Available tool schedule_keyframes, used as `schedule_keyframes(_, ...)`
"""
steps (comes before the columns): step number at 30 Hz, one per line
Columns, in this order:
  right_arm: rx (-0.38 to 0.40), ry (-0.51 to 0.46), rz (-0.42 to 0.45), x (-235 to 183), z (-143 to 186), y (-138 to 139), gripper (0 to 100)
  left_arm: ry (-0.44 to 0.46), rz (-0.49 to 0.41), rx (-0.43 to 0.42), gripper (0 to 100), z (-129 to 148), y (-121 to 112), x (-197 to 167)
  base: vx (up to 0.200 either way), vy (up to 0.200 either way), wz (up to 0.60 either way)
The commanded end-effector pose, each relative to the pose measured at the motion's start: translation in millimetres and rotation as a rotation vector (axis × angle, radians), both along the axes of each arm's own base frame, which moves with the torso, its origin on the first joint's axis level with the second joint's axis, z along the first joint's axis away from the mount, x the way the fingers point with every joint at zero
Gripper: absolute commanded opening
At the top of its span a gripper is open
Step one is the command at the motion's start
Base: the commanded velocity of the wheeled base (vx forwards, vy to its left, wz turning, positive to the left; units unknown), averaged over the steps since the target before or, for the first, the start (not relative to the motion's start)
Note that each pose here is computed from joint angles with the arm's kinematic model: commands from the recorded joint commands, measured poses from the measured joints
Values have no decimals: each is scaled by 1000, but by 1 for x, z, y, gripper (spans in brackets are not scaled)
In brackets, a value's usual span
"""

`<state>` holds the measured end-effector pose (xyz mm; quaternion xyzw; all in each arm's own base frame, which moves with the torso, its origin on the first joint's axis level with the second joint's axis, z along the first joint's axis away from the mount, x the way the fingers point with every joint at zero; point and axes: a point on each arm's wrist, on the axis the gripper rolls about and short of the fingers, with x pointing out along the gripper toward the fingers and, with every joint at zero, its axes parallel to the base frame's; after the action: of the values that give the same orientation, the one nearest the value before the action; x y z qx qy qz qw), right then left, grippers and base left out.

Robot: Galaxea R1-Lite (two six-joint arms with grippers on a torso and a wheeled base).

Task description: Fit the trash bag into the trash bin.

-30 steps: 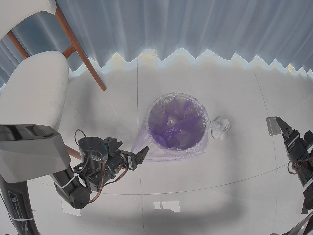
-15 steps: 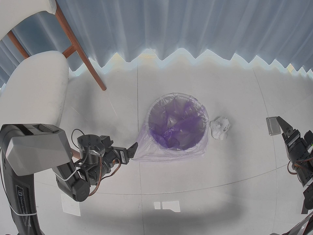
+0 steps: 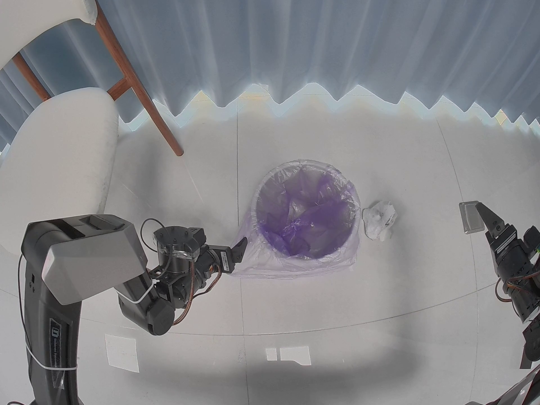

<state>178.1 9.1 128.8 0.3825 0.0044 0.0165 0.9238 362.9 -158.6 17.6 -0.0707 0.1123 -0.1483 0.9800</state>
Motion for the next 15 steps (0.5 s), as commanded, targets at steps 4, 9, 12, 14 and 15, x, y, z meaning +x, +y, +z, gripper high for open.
schedule_keyframes(4, 7, 25, 0, -3, -4, 0, 100, 10, 39, 0, 100, -21, 0, 22, 0, 0, 0)
schedule_keyframes(9, 7, 29, 0, -2, -5, 0, 100, 20, 64, 4, 100, -21, 7, 36, 0, 0, 0)
schedule_keyframes(12, 6, 32, 0, -2, -5, 0, 100, 35, 81, 8, 100, -22, 12, 47, 0, 0, 0)
schedule_keyframes(14, 6, 34, 0, -2, -6, 0, 100, 41, 82, 10, 100, -23, 12, 54, 0, 0, 0)
schedule_keyframes(15, 6, 35, 0, -1, -6, 0, 100, 44, 84, 11, 100, -23, 12, 57, 0, 0, 0)
